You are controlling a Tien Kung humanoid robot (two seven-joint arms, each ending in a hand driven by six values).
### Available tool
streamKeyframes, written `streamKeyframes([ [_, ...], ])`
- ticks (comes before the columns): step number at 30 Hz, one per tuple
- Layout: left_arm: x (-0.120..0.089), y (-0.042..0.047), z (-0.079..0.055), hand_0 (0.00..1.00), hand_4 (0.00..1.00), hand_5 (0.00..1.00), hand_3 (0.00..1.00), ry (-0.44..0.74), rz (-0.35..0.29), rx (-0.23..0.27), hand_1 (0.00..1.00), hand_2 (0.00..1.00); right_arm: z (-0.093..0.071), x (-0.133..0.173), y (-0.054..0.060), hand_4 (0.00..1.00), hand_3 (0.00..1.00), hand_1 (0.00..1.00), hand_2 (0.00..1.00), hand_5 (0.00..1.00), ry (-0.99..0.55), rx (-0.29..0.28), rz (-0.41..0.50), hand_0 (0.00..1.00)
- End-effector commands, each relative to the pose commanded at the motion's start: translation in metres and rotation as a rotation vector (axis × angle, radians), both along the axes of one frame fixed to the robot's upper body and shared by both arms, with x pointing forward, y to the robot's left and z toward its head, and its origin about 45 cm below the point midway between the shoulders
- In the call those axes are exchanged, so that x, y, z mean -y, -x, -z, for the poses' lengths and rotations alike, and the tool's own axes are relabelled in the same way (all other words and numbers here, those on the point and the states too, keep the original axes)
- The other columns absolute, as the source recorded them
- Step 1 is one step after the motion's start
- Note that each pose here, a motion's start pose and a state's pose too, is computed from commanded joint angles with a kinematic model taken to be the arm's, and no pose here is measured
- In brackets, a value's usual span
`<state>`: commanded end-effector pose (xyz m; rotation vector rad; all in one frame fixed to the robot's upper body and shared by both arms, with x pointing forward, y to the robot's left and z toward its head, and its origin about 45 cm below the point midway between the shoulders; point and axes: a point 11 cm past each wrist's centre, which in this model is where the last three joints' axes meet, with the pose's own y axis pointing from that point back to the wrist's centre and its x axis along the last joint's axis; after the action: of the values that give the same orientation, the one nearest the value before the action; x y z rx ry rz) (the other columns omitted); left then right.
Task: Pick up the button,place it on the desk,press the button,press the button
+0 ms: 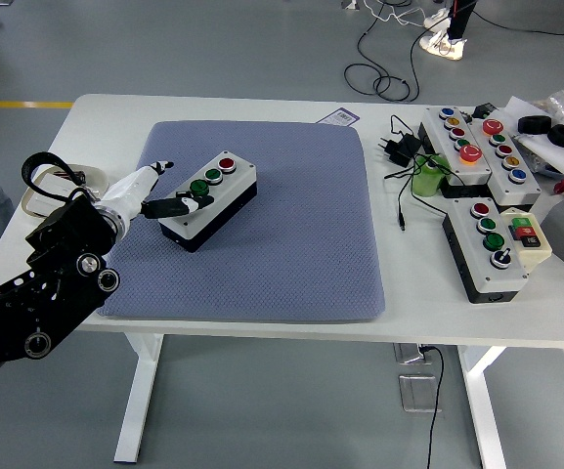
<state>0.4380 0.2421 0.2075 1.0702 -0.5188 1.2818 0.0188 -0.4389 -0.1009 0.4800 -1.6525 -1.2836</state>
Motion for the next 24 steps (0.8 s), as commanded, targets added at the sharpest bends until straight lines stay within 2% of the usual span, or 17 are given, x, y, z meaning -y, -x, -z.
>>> streamKeyframes([
  [7,0.011,-0.0025,0.009,0.998,0.998,0.692,0.998,-0.043,-0.024,-0.012,0.998,0.998,0.000,0.000,-0.001,0.240,0.589,0.507,0.547,0.366,0.001,0.003,-0.001,0.642],
  [17,0.028,-0.0054,0.016,0.998,0.998,0.640,0.998,-0.079,-0.016,-0.028,0.998,0.998,0.000,0.001,-0.002,0.240,0.589,0.507,0.547,0.366,0.002,0.003,-0.003,0.642],
  [21,0.031,-0.0109,0.018,0.998,0.998,0.640,0.998,-0.131,-0.013,-0.036,0.998,0.998,-0.001,0.002,-0.002,0.240,0.589,0.507,0.547,0.366,0.004,0.002,-0.004,0.642],
  [22,0.031,-0.0119,0.017,0.943,0.998,0.476,0.998,-0.139,-0.011,-0.037,0.989,0.998,-0.001,0.002,-0.002,0.240,0.589,0.507,0.547,0.366,0.004,0.002,-0.004,0.642],
  [24,0.034,-0.0154,0.017,0.943,0.998,0.476,0.998,-0.168,-0.002,-0.037,0.989,0.998,-0.001,0.002,-0.001,0.240,0.589,0.507,0.547,0.366,0.005,0.003,-0.003,0.642],
])
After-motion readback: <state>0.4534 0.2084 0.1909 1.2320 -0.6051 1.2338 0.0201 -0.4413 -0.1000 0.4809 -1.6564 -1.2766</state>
